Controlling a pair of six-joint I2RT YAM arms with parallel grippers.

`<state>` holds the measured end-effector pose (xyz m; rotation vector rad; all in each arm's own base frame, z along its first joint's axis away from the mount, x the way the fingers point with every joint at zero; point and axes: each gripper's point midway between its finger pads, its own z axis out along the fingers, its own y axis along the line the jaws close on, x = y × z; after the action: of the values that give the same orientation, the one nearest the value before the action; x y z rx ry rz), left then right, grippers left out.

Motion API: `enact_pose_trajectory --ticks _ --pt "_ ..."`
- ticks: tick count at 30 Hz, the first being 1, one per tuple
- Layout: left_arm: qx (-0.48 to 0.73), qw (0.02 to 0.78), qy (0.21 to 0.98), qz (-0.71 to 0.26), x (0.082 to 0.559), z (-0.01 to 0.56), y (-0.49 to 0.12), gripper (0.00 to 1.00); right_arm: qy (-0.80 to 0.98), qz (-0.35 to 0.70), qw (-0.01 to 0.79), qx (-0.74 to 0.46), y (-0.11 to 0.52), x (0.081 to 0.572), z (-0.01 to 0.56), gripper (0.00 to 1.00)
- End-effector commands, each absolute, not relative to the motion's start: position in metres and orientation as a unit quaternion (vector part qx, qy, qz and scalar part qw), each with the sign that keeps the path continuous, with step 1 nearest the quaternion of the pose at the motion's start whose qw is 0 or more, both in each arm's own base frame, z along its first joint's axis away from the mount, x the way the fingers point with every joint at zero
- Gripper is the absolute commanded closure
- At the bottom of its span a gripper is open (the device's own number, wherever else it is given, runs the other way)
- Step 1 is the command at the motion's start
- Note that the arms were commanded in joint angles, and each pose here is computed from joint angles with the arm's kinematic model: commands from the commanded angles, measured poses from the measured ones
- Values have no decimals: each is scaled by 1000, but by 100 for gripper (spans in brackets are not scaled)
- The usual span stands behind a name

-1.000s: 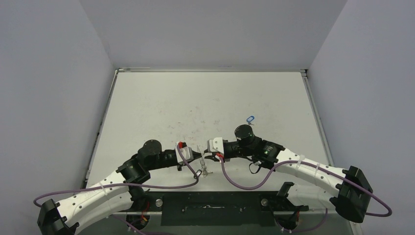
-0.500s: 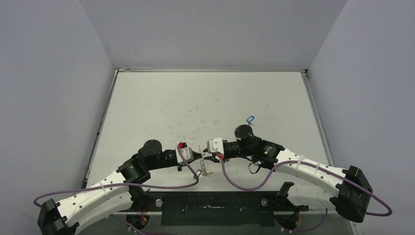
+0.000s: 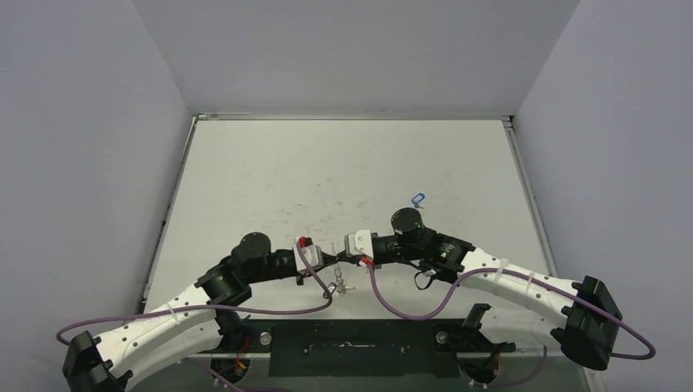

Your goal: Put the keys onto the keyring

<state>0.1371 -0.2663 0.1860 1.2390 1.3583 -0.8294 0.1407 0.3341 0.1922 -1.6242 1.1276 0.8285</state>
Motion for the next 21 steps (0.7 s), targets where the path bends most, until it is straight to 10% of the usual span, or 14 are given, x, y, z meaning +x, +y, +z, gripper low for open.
enact_pose_trajectory --ticks 1,6,11,21 --pt "519 562 539 -353 138 217 -272 100 431 339 506 -666 346 144 218 100" --pt "511 567 546 -345 142 215 -268 100 434 346 509 -658 347 144 220 100" --pt "490 589 555 -324 148 211 -257 65 452 357 522 -629 346 147 217 100" --pt "423 649 547 -316 152 211 -236 53 455 408 588 -529 345 151 231 100"
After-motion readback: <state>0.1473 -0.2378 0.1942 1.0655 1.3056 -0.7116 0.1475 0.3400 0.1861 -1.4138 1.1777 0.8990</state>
